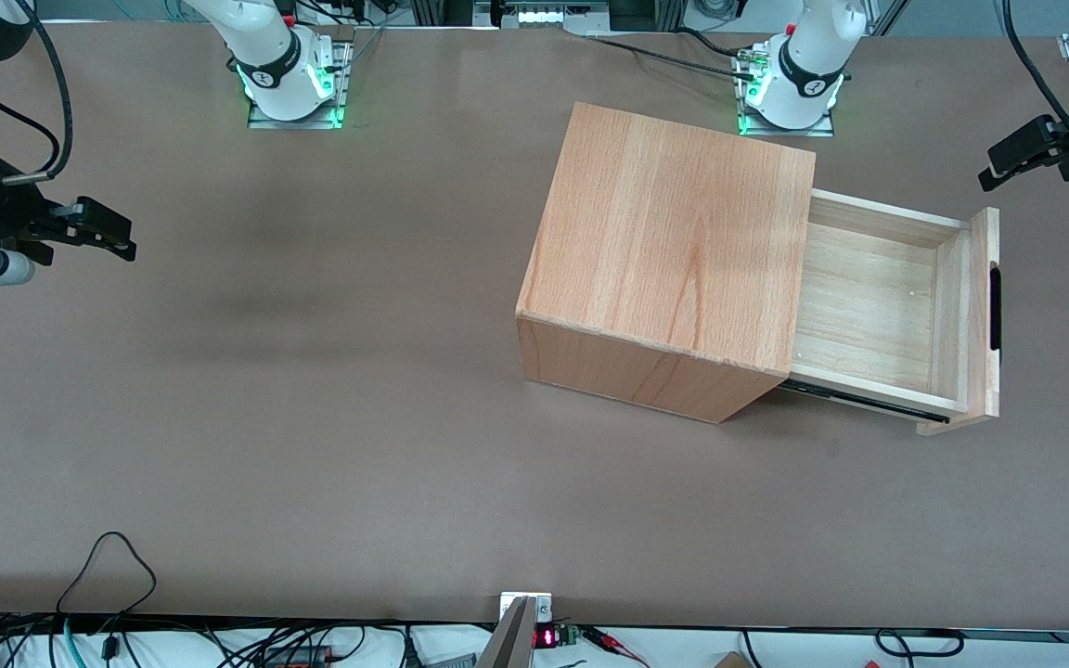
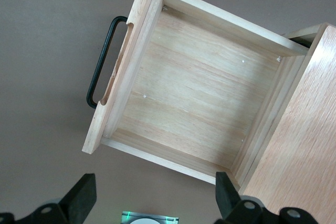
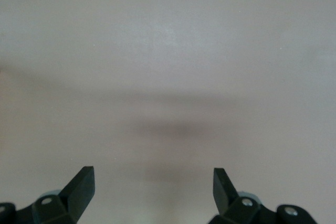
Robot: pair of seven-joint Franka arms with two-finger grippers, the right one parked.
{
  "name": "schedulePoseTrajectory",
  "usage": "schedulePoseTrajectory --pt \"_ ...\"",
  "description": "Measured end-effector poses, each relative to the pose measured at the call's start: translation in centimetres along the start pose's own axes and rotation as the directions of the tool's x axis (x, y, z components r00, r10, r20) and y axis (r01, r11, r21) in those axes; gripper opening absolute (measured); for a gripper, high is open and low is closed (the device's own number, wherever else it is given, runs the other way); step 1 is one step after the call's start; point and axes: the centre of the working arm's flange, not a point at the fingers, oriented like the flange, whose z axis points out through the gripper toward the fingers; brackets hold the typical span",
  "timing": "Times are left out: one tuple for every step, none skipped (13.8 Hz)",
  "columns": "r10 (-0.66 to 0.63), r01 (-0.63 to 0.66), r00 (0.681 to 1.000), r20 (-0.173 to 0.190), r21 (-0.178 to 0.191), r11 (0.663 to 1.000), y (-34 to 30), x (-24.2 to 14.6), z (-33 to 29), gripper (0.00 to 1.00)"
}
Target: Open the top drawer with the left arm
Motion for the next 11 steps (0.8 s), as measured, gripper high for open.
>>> schedulePoseTrajectory --pt "0.0 0.0 1.0 0.0 0.0 1.0 0.0 0.0 0.01 1.0" --pt "0.0 0.0 1.0 0.0 0.0 1.0 0.0 0.0 0.0 1.0" --pt "0.0 0.0 1.0 -0.001 0.0 1.0 0.0 -0.01 -0.02 1.0" --pt "0.0 0.0 1.0 -0.001 0.0 1.0 0.0 -0.02 -0.04 1.0" --pt "0.0 0.0 1.0 -0.002 0.0 1.0 0.0 -0.04 -0.07 1.0" --pt "0.0 0.0 1.0 -0.003 -0.001 1.0 -0.01 -0.06 -0.11 1.0" --pt "0.0 0.0 1.0 -0.004 -0.001 1.0 -0.01 -0.09 -0.15 1.0" --pt "0.0 0.0 1.0 -0.004 -0.001 1.0 -0.01 -0.11 -0.18 1.0" --pt "0.0 0.0 1.0 -0.005 -0.001 1.0 -0.02 -0.12 -0.2 1.0" --pt "0.0 0.0 1.0 -0.005 -0.001 1.0 -0.02 -0.13 -0.21 1.0" --pt "0.0 0.0 1.0 -0.005 -0.001 1.0 -0.02 -0.14 -0.22 1.0"
